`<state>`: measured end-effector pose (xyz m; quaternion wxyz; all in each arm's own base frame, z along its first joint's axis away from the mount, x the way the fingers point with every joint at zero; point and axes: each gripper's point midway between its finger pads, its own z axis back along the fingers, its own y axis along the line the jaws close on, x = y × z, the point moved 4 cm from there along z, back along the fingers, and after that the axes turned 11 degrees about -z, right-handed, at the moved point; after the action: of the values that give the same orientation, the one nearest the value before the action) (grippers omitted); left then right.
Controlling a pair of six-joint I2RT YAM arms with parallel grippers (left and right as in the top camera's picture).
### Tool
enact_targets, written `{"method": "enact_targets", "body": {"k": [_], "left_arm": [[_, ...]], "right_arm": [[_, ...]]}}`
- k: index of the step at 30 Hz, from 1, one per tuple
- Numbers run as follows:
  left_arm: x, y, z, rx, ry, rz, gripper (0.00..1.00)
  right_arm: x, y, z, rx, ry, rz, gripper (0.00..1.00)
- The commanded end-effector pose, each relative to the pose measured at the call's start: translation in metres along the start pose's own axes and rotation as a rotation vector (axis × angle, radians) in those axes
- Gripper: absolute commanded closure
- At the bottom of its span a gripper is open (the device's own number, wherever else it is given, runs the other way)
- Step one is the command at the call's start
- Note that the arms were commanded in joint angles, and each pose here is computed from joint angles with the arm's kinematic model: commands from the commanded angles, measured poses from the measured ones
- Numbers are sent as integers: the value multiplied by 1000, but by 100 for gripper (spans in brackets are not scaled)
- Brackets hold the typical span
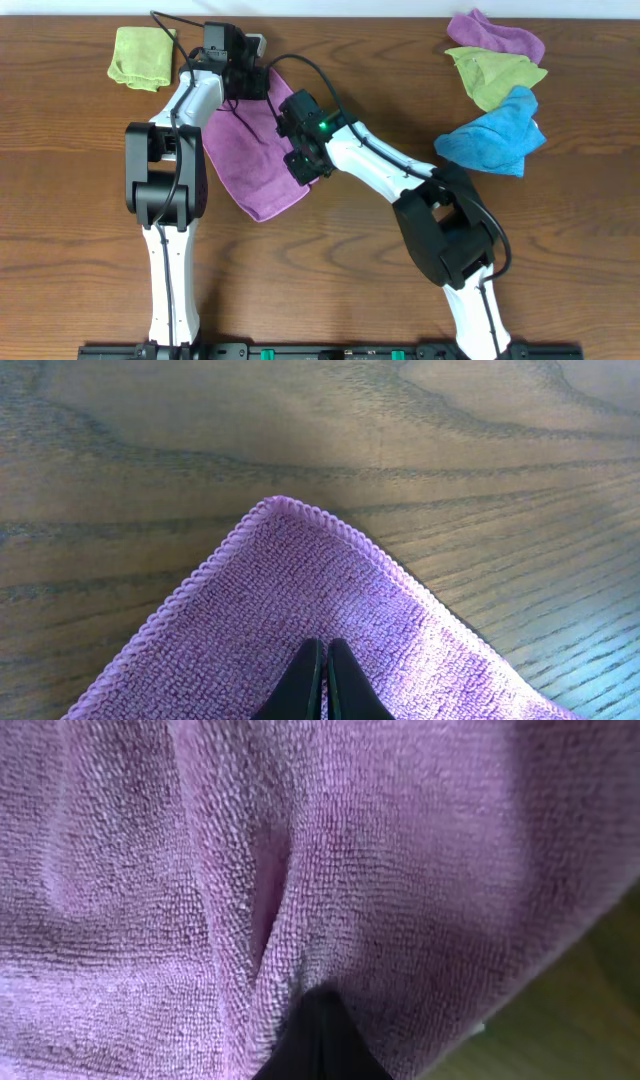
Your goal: Fold the cloth
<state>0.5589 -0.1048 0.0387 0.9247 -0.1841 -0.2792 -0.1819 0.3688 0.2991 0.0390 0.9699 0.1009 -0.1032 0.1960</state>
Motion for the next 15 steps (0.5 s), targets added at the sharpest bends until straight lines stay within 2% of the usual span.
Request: {"method": "enact_targets", "body": {"k": [1,15], "left_arm": [[-14,4,-13,-3,31,20,95],[-5,6,-13,5,-8,3,94]], "right_arm": [[-15,-9,-6,-29,32,-14,98],[-59,-30,-3,-99,234,-131,99]]}}
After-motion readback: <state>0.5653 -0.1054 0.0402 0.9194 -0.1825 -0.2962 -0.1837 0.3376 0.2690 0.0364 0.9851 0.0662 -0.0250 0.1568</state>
